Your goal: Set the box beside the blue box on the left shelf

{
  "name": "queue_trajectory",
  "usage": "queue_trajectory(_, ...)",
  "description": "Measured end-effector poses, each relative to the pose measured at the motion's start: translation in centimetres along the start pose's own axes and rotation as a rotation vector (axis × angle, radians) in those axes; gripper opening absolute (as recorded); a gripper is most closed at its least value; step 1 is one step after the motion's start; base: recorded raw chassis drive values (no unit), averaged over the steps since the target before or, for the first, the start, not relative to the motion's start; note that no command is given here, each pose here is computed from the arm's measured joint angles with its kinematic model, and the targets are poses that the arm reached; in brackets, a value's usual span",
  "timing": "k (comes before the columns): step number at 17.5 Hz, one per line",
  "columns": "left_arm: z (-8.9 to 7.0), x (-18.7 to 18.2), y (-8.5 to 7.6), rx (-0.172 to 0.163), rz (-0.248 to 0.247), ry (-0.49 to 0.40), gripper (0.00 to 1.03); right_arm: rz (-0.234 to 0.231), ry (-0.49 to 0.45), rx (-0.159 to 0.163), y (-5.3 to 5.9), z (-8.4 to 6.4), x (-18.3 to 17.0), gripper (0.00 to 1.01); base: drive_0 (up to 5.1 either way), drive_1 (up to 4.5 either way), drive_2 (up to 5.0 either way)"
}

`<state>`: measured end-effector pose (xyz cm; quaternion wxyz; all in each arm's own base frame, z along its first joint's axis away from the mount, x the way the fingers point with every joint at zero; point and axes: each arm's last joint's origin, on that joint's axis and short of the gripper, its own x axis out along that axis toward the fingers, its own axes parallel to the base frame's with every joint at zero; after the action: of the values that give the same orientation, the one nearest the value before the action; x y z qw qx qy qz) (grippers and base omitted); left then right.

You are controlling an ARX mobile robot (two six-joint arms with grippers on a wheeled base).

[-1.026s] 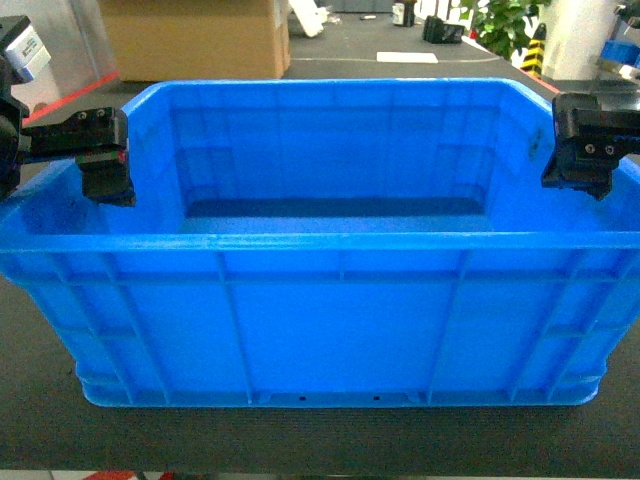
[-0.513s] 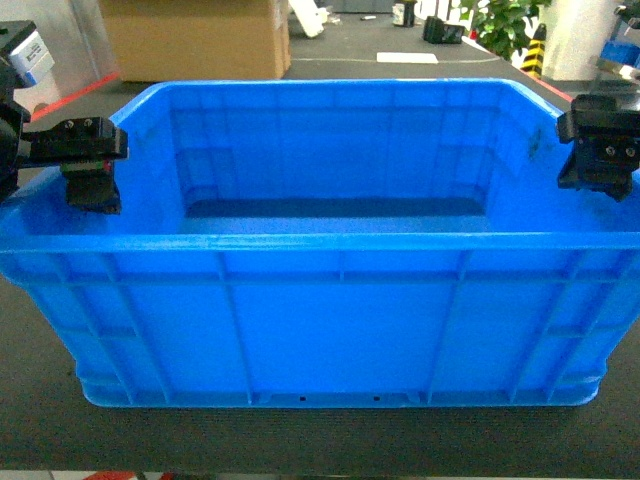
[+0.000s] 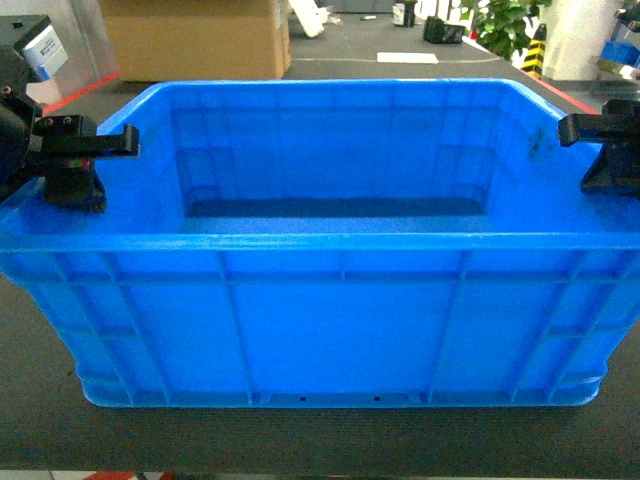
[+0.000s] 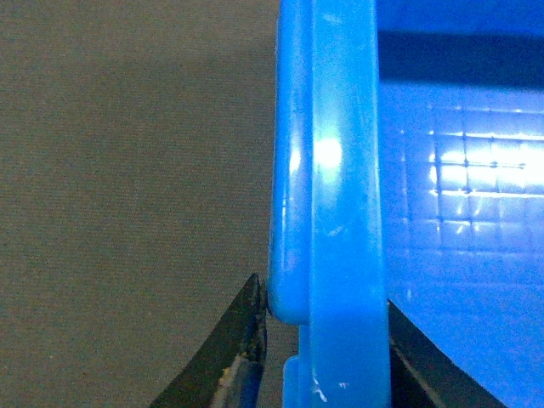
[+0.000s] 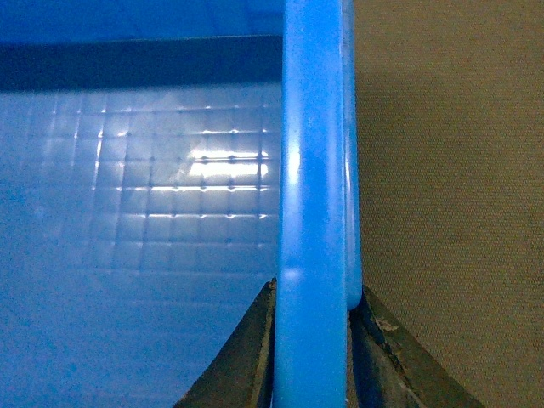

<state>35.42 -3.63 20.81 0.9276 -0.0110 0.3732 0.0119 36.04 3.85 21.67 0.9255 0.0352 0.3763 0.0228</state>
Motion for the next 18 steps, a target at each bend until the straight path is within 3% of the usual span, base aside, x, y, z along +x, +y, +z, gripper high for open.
queue_trajectory(3, 0.1, -0.1, -0.2, 0.01, 0.005, -0.01, 0.21, -0.002, -0.006, -0.002, 0.2, -0.1, -0.1, 0.18, 0.0, 0.0, 0.0)
queue_trajectory(9, -0.2, -0.3, -0.6, 0.017, 0.002, -0.044, 0.2, 0.0, -0.017, 0.008, 0.3, -0.4, -0.4, 0.18, 0.0, 0.0, 0.0)
queue_trajectory(10, -0.4, -0.8, -0.6, 0.012, 0.003, -0.096, 0.19, 0.005, -0.043, 0.022, 0.3, -0.5, -0.7, 0.18, 0.0, 0.0, 0.0)
queue_trajectory(11, -0.2, -1.9, -0.8, 0.004, 0.002, -0.202, 0.19, 0.019, -0.103, 0.048, 0.5, -0.4, -1.4, 0.18, 0.0, 0.0, 0.0)
queue_trajectory(13, 2.0, -6.0, -1.1, -0.028, -0.012, -0.527, 0.19, 0.027, -0.381, 0.058, 1.3, 2.0, -5.3, 0.17, 0.0, 0.0, 0.0)
queue_trajectory(14, 2.5, -7.5, -1.2, -0.047, -0.019, -0.648, 0.19, 0.03, -0.491, 0.072, 1.4, 2.8, -7.2, 0.16, 0.0, 0.0, 0.0)
queue_trajectory(15, 2.5, -7.7, -1.2, -0.053, -0.022, -0.672, 0.19, 0.026, -0.512, 0.074, 1.5, 2.9, -7.6, 0.16, 0.0, 0.0, 0.0)
queue_trajectory(18, 1.3, -7.1, -1.1, -0.055, -0.026, -0.631, 0.19, 0.022, -0.485, 0.073, 1.4, 2.0, -7.3, 0.16, 0.0, 0.0, 0.0)
